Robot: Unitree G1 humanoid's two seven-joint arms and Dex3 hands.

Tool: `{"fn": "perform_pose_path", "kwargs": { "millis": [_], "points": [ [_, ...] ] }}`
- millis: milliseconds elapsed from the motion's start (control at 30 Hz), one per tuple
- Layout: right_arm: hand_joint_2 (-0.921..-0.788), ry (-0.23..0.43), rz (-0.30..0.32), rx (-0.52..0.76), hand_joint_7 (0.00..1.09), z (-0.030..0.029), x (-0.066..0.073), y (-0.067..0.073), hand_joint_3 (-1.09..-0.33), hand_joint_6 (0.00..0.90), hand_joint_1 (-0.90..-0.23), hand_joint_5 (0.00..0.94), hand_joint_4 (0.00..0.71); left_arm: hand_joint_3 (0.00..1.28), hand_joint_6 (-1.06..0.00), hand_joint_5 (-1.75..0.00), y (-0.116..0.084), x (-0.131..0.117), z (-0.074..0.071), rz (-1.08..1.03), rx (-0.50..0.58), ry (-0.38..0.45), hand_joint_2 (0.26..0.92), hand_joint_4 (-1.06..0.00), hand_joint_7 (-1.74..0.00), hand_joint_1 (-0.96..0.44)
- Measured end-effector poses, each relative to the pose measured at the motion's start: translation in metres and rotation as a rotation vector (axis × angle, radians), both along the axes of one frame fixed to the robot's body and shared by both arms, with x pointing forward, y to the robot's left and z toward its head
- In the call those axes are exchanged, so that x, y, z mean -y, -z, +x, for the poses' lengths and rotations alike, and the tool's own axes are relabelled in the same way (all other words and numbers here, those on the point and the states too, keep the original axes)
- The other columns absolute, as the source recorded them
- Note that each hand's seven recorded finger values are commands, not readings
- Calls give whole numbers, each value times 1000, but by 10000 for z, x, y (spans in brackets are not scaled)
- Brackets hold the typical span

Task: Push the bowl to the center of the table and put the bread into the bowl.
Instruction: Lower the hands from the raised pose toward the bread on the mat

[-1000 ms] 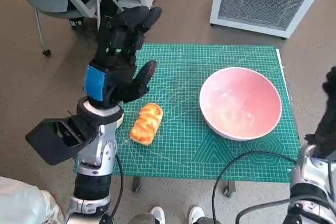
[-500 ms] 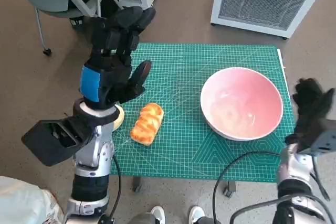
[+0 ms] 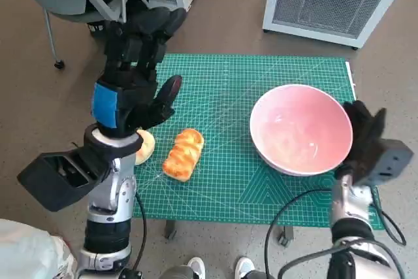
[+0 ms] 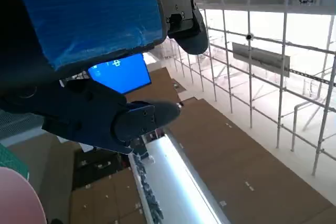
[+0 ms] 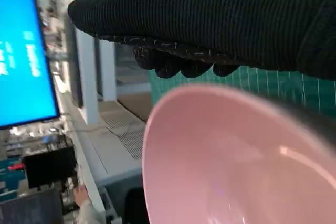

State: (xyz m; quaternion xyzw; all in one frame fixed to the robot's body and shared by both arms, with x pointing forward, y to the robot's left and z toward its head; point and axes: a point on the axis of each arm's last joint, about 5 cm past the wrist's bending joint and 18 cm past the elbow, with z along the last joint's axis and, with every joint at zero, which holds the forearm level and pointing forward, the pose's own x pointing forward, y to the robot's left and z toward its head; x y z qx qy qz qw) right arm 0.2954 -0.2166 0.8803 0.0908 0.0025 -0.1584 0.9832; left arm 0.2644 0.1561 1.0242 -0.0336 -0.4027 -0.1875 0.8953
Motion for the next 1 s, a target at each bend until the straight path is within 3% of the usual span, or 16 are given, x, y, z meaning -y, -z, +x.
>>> {"fn": "perform_pose_path", "kwargs": {
  "millis": [567, 800, 1000],
  "points": [
    [-921, -89, 65, 28, 511, 221, -336, -200, -831, 100, -437, 23, 320, 498, 1, -673, 5, -93, -97, 24, -11, -45, 898, 1, -919, -380],
    [-921, -115, 79, 43, 558, 297, -419, -301, -824, 93, -451, 16, 315, 506, 1, -712, 11, -172, -196, 111, -89, -139, 888, 1, -895, -339],
    [-921, -134, 81, 62, 591, 353, -474, -388, -831, 72, -445, 8, 306, 440, 1, -621, -38, -243, -335, 248, -179, -242, 913, -22, -819, -340]
  ]
}}
